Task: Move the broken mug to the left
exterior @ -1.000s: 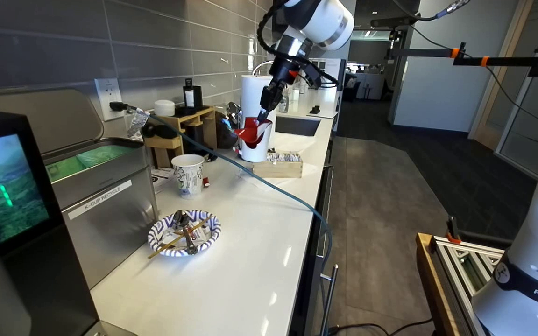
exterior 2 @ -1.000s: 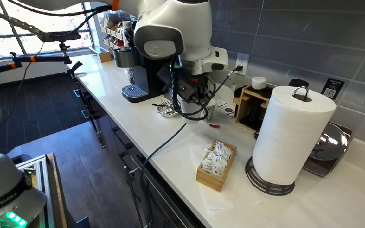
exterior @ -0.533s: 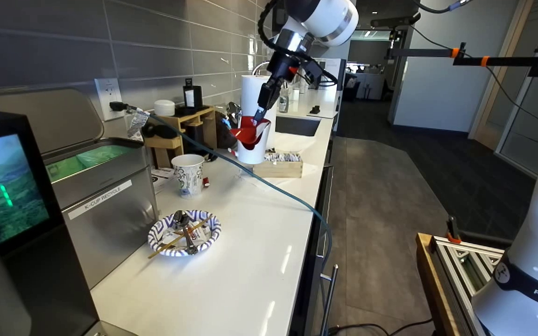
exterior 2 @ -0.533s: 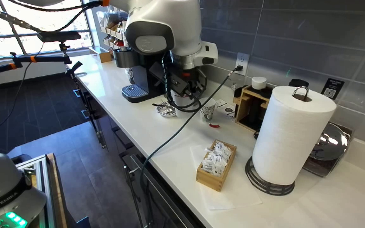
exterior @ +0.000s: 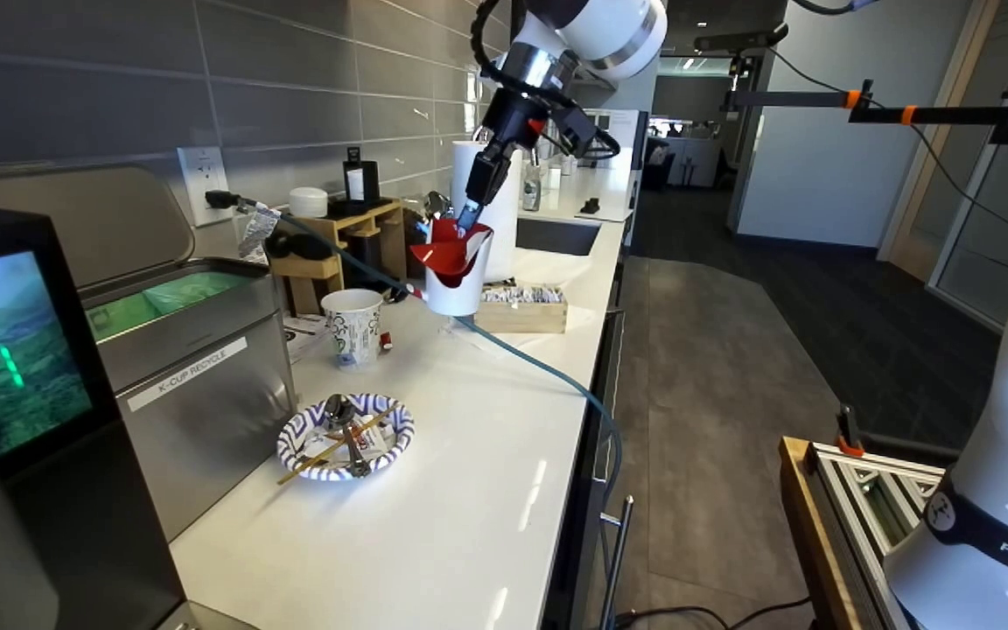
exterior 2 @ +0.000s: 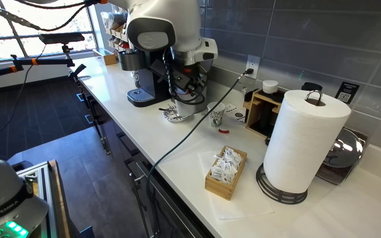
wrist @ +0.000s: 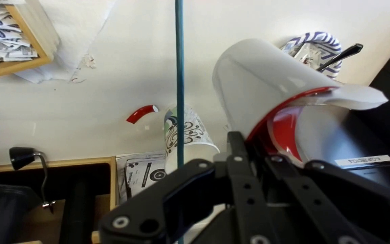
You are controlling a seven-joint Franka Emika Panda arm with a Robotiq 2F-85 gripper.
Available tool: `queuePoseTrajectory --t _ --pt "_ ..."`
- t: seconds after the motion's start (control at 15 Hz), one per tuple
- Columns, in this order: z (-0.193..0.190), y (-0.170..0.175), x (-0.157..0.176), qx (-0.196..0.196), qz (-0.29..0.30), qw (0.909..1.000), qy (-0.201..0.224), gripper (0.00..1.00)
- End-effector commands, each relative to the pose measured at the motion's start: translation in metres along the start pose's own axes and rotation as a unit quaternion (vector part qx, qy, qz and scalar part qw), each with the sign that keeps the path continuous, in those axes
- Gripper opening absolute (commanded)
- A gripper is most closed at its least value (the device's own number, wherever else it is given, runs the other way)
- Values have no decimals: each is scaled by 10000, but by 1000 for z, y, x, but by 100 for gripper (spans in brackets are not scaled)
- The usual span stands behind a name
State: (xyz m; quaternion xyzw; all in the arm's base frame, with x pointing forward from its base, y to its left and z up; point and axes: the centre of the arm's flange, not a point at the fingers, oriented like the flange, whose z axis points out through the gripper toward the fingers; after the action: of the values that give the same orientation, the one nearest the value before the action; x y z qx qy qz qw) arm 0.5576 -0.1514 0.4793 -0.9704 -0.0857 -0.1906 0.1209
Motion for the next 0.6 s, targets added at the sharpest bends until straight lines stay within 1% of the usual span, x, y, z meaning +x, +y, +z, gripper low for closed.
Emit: queuePoseTrajectory --t 0.0,0.4,0.47,0.53 --pt "1 -24 8 85 -153 9998 95 2" --pt "11 -58 31 226 -496 9985 54 2" --pt "16 -50 21 176 -454 9988 -58 2" --pt "17 -54 22 185 -483 9986 -64 7"
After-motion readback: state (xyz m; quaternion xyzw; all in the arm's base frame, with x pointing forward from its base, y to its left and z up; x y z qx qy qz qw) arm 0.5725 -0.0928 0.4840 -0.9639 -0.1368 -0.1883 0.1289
